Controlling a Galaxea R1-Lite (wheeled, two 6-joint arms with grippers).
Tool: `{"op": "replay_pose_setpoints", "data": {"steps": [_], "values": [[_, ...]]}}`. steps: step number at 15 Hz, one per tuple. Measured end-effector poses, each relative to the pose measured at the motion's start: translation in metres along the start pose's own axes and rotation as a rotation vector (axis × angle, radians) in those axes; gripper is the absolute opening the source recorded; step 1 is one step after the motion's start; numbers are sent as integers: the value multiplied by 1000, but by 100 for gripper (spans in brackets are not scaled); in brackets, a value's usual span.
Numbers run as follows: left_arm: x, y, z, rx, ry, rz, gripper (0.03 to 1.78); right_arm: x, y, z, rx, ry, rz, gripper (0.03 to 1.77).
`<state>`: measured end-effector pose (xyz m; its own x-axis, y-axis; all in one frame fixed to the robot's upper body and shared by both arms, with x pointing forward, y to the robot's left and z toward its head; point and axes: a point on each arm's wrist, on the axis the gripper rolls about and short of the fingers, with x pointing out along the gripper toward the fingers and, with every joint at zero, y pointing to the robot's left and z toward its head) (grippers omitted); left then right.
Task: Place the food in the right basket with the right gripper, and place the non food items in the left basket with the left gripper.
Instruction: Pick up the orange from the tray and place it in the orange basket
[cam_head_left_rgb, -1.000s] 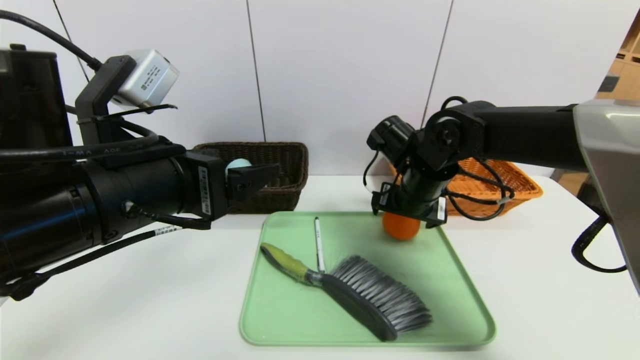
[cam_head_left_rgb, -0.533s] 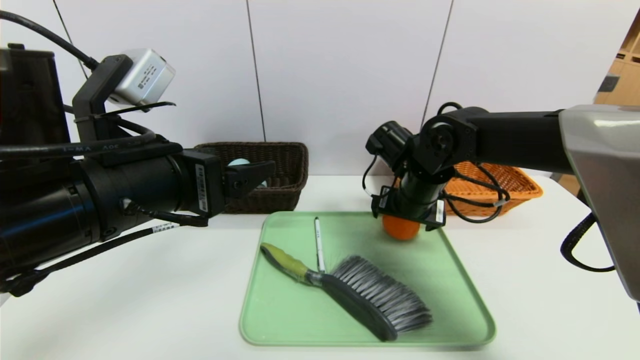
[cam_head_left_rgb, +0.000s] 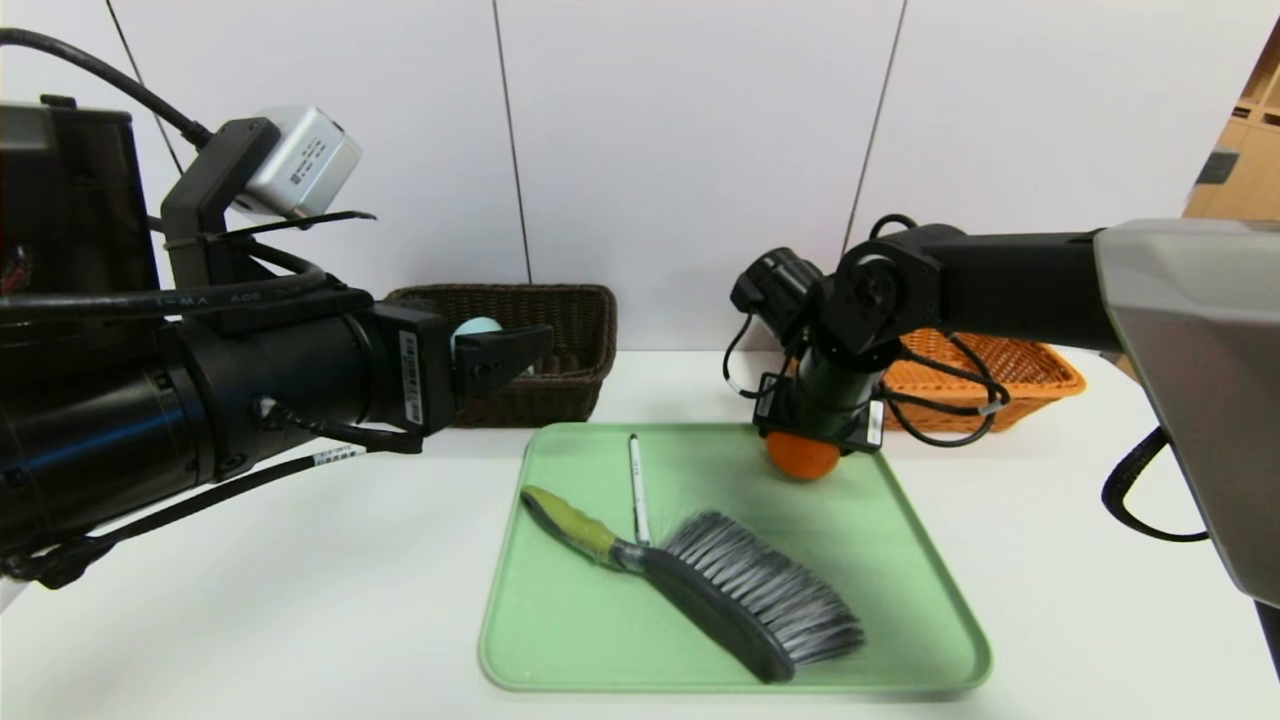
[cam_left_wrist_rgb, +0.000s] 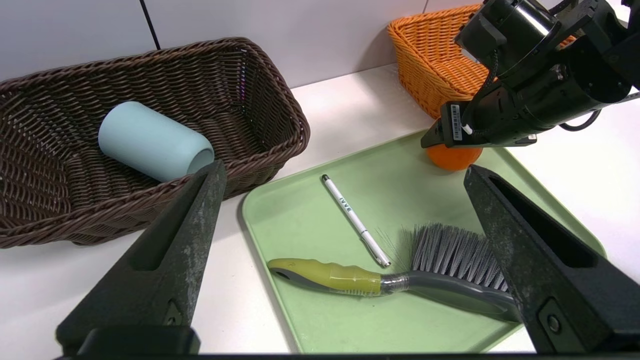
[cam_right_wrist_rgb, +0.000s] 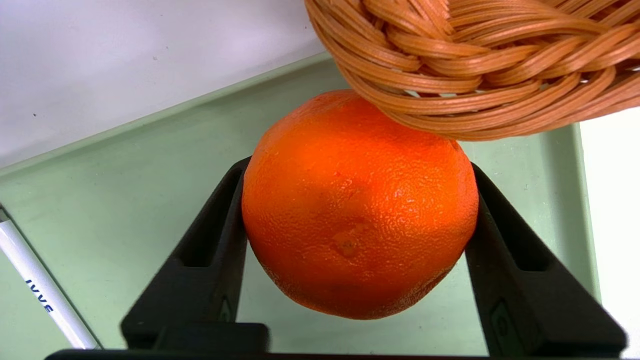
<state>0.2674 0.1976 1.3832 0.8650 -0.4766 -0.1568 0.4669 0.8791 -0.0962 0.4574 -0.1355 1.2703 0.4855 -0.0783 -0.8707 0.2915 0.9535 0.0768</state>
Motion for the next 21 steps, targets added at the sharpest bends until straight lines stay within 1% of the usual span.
{"op": "replay_pose_setpoints", "data": {"steps": [1, 5, 8, 11, 14, 16, 18, 19, 21], "values": [[1, 0, -1, 1, 3, 0, 169, 1, 0, 0, -1, -2, -1, 117], [3, 0, -2, 1, 9, 2, 169, -1, 0, 1, 2, -6, 6, 115], [4, 0, -2, 1, 13, 4, 169, -20, 8, -7, -30, -19, 52, 115], [4, 2, -4, -9, 19, 18, 169, -54, 16, -16, -84, -58, 129, 115], [4, 5, -6, -11, 29, 32, 169, -94, 21, -17, -121, -154, 252, 114], [4, 6, -9, -7, 40, 40, 169, -117, 18, -11, -139, -239, 319, 114], [4, 6, -12, -1, 51, 44, 169, -130, 10, 3, -101, -331, 351, 114], [4, 7, -13, 2, 55, 45, 169, -132, 4, 10, -77, -358, 348, 114], [3, 7, -13, 6, 55, 50, 169, -135, -14, 26, -39, -401, 310, 114]]}}
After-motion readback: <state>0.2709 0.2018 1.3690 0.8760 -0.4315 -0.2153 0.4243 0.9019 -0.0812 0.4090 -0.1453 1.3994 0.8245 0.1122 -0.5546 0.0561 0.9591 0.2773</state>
